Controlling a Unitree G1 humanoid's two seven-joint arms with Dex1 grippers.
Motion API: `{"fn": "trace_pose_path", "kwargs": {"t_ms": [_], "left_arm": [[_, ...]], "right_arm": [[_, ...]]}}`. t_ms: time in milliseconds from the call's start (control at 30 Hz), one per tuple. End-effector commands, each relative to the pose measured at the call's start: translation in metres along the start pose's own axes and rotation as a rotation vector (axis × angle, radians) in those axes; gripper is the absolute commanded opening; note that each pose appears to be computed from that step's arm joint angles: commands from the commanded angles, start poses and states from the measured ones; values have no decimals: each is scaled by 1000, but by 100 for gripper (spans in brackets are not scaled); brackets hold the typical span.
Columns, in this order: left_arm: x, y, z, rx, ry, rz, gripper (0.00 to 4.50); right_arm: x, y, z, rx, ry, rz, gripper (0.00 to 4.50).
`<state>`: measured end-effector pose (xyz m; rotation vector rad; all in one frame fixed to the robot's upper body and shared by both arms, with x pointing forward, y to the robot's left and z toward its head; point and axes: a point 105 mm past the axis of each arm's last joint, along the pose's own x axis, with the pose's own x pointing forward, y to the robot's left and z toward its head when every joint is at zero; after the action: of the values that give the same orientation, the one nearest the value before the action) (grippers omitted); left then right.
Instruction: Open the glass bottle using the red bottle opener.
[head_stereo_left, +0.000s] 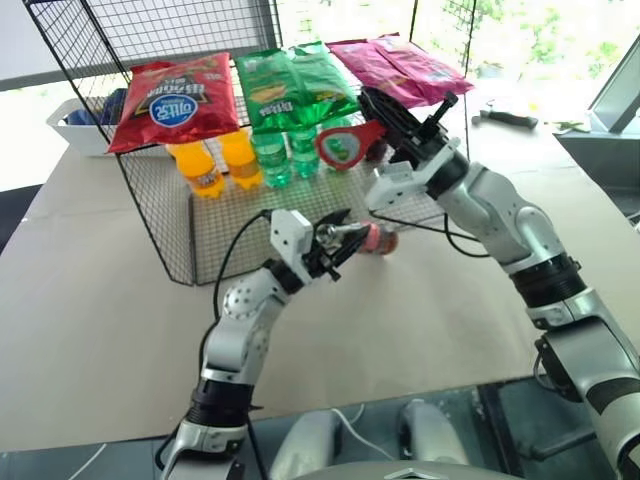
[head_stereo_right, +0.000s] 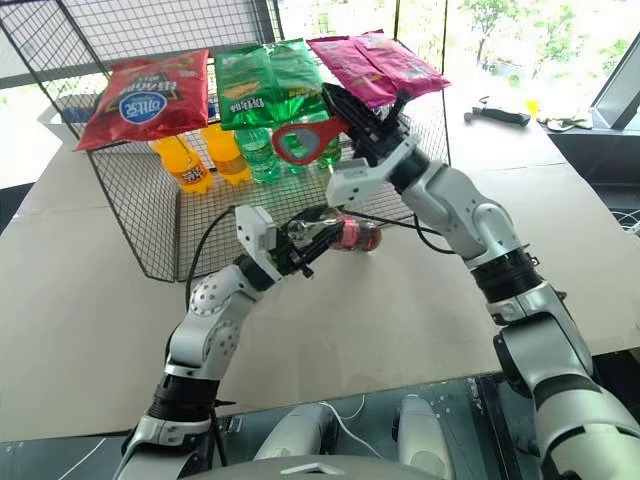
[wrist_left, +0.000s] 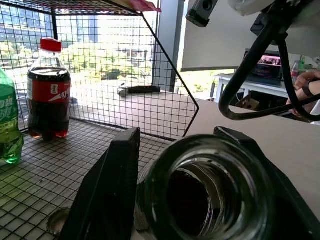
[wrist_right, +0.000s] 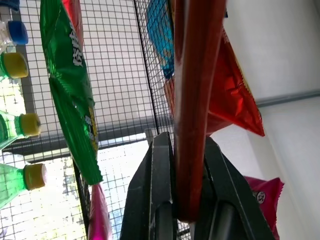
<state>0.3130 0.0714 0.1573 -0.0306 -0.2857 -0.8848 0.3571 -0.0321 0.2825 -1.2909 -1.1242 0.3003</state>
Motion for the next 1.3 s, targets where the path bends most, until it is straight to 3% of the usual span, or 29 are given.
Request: {"fn": "trace_pose_path", "kwargs": {"t_ms": [33, 367, 700, 1300], "left_arm": [[12, -8, 4, -9, 1, -42, 213], [34, -10, 34, 1, -74, -81, 213], [58, -10, 22, -2, -49, -94, 213], [74, -2, 14, 43, -24, -64, 213]], "right_arm": [[0, -19, -9, 20, 37, -70, 0], [-6, -22, -26, 52, 117, -94, 0], [-36, -33, -70, 82, 337, -139, 0], [-76, -22, -93, 141, 507, -119, 0]]}}
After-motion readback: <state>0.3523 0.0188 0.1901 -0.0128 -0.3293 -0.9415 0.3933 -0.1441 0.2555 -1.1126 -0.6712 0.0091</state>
